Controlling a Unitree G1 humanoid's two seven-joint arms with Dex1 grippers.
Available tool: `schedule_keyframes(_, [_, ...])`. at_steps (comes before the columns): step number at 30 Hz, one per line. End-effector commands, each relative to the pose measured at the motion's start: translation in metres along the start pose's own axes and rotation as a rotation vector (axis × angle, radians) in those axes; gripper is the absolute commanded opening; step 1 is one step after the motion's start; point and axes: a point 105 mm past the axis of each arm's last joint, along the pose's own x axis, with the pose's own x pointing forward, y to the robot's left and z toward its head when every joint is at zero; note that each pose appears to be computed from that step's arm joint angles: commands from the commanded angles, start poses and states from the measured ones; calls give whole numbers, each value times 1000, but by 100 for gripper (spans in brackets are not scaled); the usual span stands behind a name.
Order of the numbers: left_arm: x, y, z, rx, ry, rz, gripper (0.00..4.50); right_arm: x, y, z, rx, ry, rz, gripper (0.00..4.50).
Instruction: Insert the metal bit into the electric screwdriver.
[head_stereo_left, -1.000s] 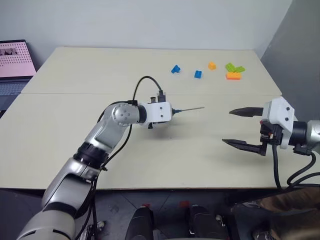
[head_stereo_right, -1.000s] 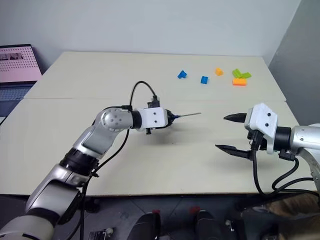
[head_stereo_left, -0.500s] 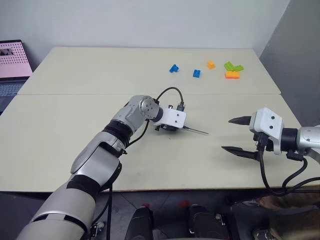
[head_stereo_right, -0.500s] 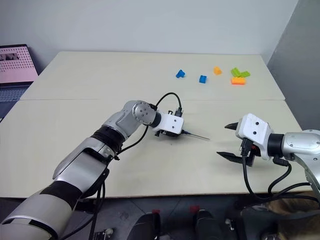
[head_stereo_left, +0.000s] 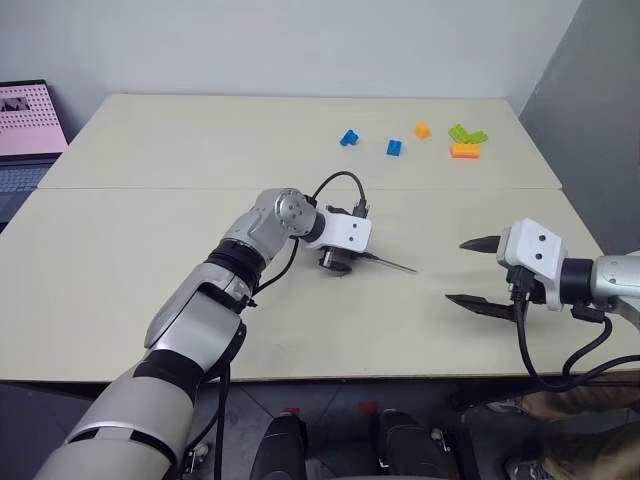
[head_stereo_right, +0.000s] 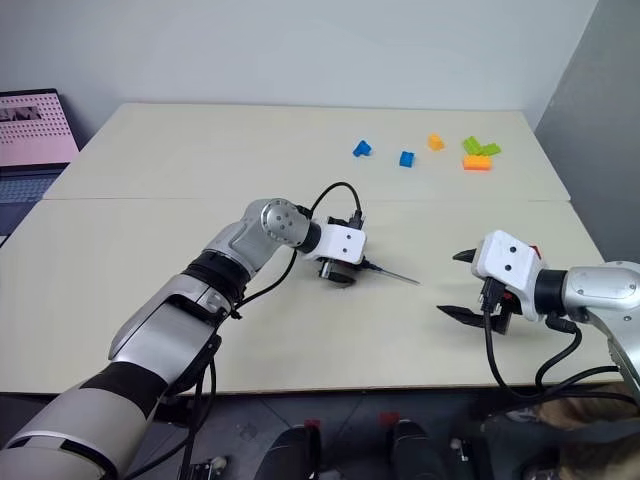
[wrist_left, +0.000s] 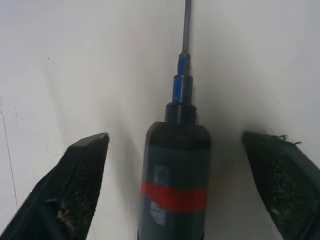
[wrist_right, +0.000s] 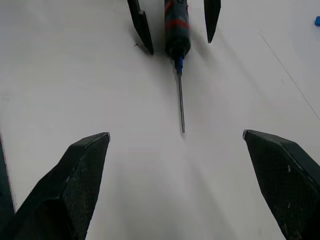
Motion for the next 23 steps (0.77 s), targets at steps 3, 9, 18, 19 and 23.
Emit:
schedule_keyframes(3, [-32, 21, -3, -98, -64, 107, 447, -8, -6, 10, -49, -11, -17, 450])
schedule_keyframes(9, [-111, 20, -26, -411, -197, 175, 447, -15, -7, 10, -35, -16, -28, 450])
schedule_keyframes(18, [-183, -44, -50, -600, -174, 202, 447, -24, -14, 2, -6, -9, -43, 450])
schedule_keyframes(19, [-186, -48, -48, -614, -194, 203, 447, -25, -16, 1, -5, -9, -44, 450])
schedule_keyframes(23, [-186, -63, -51, -684, -205, 199, 447, -22, -20, 1, -7, -13, -34, 450])
